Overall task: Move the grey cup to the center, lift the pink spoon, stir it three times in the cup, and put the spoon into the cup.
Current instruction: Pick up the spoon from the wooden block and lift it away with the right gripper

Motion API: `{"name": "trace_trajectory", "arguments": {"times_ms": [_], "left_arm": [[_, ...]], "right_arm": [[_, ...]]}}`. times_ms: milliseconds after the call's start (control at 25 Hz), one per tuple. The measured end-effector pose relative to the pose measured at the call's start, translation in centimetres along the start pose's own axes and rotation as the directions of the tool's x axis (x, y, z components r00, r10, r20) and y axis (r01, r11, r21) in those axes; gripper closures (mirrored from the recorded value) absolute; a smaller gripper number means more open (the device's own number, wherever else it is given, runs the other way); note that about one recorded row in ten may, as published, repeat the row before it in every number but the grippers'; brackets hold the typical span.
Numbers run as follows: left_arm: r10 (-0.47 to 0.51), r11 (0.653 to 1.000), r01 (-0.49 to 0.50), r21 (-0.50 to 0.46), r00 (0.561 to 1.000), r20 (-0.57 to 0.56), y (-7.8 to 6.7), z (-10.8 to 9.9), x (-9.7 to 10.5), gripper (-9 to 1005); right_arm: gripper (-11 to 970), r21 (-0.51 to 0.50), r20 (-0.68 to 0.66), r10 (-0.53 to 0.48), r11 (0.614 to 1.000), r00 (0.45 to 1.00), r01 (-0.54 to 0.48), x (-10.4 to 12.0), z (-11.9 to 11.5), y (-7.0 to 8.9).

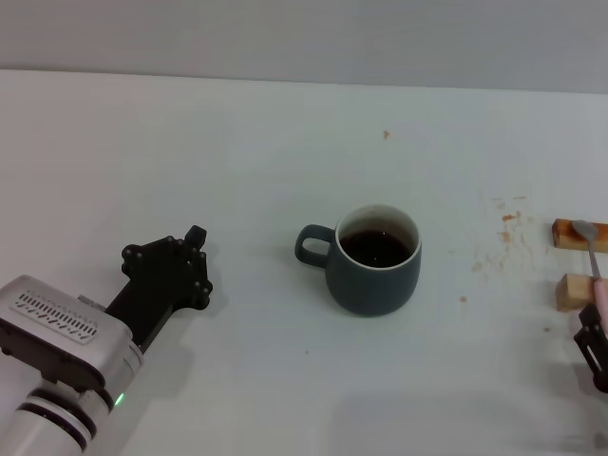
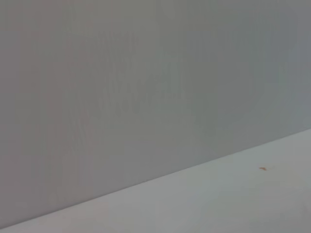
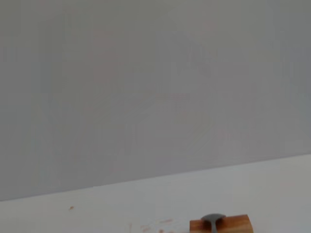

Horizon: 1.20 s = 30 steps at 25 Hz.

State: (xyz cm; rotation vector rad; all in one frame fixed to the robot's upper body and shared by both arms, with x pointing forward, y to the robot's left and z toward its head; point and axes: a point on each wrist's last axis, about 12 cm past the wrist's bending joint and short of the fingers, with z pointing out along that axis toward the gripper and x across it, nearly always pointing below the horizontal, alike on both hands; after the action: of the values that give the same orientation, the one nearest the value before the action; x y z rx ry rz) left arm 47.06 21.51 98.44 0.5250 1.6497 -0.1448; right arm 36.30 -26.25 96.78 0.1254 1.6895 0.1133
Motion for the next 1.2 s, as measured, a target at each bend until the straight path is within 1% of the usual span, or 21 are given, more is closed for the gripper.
{"name": "trace_trajectory", "arguments": {"times_ms": [200, 360, 1200], "left_arm": [[0.0, 1.0, 0.0, 0.0, 1.0, 0.0, 0.0, -0.01, 0.01, 998], [0.002, 1.0, -0.002, 0.0, 1.0, -0.001, -0.02, -0.03, 0.02, 998], [0.004, 1.0, -0.004, 0.001, 1.0, 0.002, 0.0, 0.08, -0.06, 998]], "right_arm": [[194, 0.002, -0.014, 0.044, 0.999, 0.999, -0.044, 0.14, 0.09, -0.28], [193, 0.0, -0.013, 0.038, 0.999, 0.999, -0.038, 0.11, 0.22, -0.42], [211, -0.023, -0.02, 0.033, 0.999, 0.999, -0.034, 0.17, 0.34, -0.11]]}}
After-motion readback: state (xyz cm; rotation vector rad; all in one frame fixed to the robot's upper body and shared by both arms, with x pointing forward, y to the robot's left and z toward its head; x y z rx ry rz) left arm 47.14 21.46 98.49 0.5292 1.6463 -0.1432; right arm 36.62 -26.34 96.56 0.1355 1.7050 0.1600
